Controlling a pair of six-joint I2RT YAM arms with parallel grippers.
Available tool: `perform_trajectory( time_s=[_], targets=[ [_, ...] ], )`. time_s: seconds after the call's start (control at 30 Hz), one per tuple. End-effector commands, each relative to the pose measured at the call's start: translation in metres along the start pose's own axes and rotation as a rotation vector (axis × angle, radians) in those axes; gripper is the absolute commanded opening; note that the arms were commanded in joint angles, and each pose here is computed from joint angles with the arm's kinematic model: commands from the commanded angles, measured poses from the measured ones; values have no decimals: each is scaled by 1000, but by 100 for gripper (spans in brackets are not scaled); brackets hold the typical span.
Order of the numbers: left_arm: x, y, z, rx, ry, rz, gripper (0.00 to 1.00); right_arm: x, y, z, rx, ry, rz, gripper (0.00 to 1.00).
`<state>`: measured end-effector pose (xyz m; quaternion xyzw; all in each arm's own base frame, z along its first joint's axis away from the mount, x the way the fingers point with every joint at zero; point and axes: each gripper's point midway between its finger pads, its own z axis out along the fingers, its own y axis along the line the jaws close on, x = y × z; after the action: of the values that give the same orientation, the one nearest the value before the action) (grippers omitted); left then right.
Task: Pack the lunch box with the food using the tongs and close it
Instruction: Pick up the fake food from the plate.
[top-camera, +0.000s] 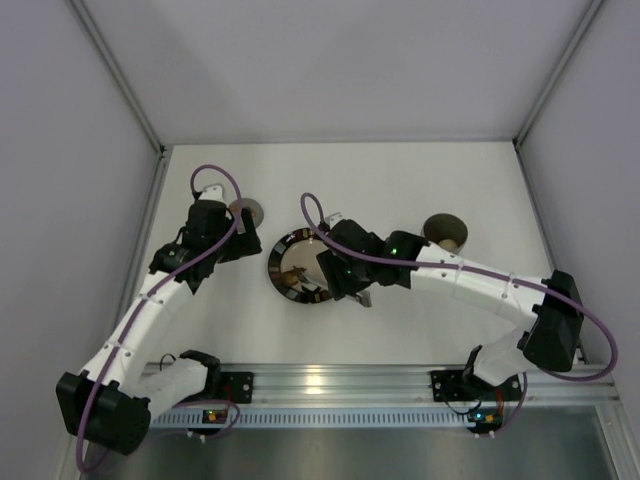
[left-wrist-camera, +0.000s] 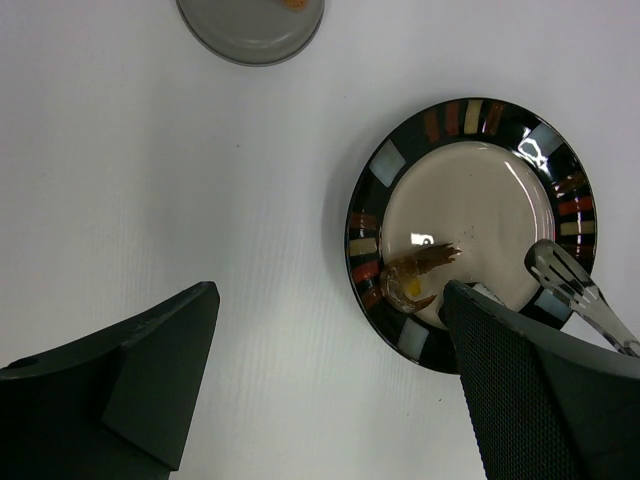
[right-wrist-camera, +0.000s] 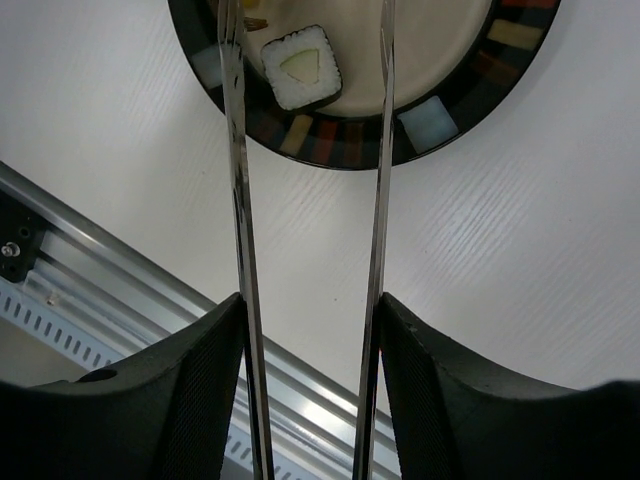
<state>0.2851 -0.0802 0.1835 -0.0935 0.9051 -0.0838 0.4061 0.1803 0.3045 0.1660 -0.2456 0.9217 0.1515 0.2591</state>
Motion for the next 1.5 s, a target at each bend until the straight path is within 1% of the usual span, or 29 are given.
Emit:
perform_trajectory(
  time_s=[0.0, 0.27, 0.57, 0.73, 0.77, 0.8, 0.83, 0.87, 0.9, 0.97, 1.1, 1.3, 1.33, 1.4, 1.43, 1.47],
  targets=[
    [-10, 1, 2, -3, -43, 6, 99, -11, 21, 3, -70, -51, -14, 54],
    [-9, -1, 3, 3, -39, 5, 99, 6, 18, 13, -59, -6, -15, 55],
    [-9, 0, 3, 0, -37, 5, 99, 15, 17, 21, -49, 19, -25, 52],
    [-9, 0, 3, 1, -38, 7, 99, 16, 17, 22, -48, 24, -24, 42],
    [-9, 0, 3, -1, -37, 5, 99, 16, 16, 22, -47, 21, -25, 38],
    [-10, 0, 2, 0, -40, 5, 99, 17, 14, 21, -38, 25, -25, 32],
    [-9, 0, 3, 1, -38, 5, 99, 15, 12, 20, -27, 16, -26, 28],
    [-10, 0, 2, -1, -42, 5, 99, 13, 11, 18, -20, 10, -24, 21],
    [-10, 0, 2, -1, -42, 5, 99, 11, 9, 16, -10, 3, -24, 19],
    [-10, 0, 2, 1, -41, 6, 99, 3, 2, 5, 19, -33, -17, 17],
    [-9, 0, 2, 2, -37, 5, 99, -18, -16, -24, 78, -117, 13, 16],
    [-10, -2, 1, 10, -40, 4, 99, -36, -67, -76, 195, -244, 120, 16],
    [-10, -2, 1, 10, -40, 4, 99, -37, -77, -90, 211, -280, 143, 16],
    [-10, -2, 1, 14, -40, 4, 99, -34, -98, -105, 263, -295, 183, 16],
    [-10, -3, 1, 16, -41, 4, 99, -35, -109, -120, 288, -337, 205, 16],
    [-10, -3, 1, 15, -40, 4, 99, -34, -117, -129, 307, -352, 227, 17]
  ],
)
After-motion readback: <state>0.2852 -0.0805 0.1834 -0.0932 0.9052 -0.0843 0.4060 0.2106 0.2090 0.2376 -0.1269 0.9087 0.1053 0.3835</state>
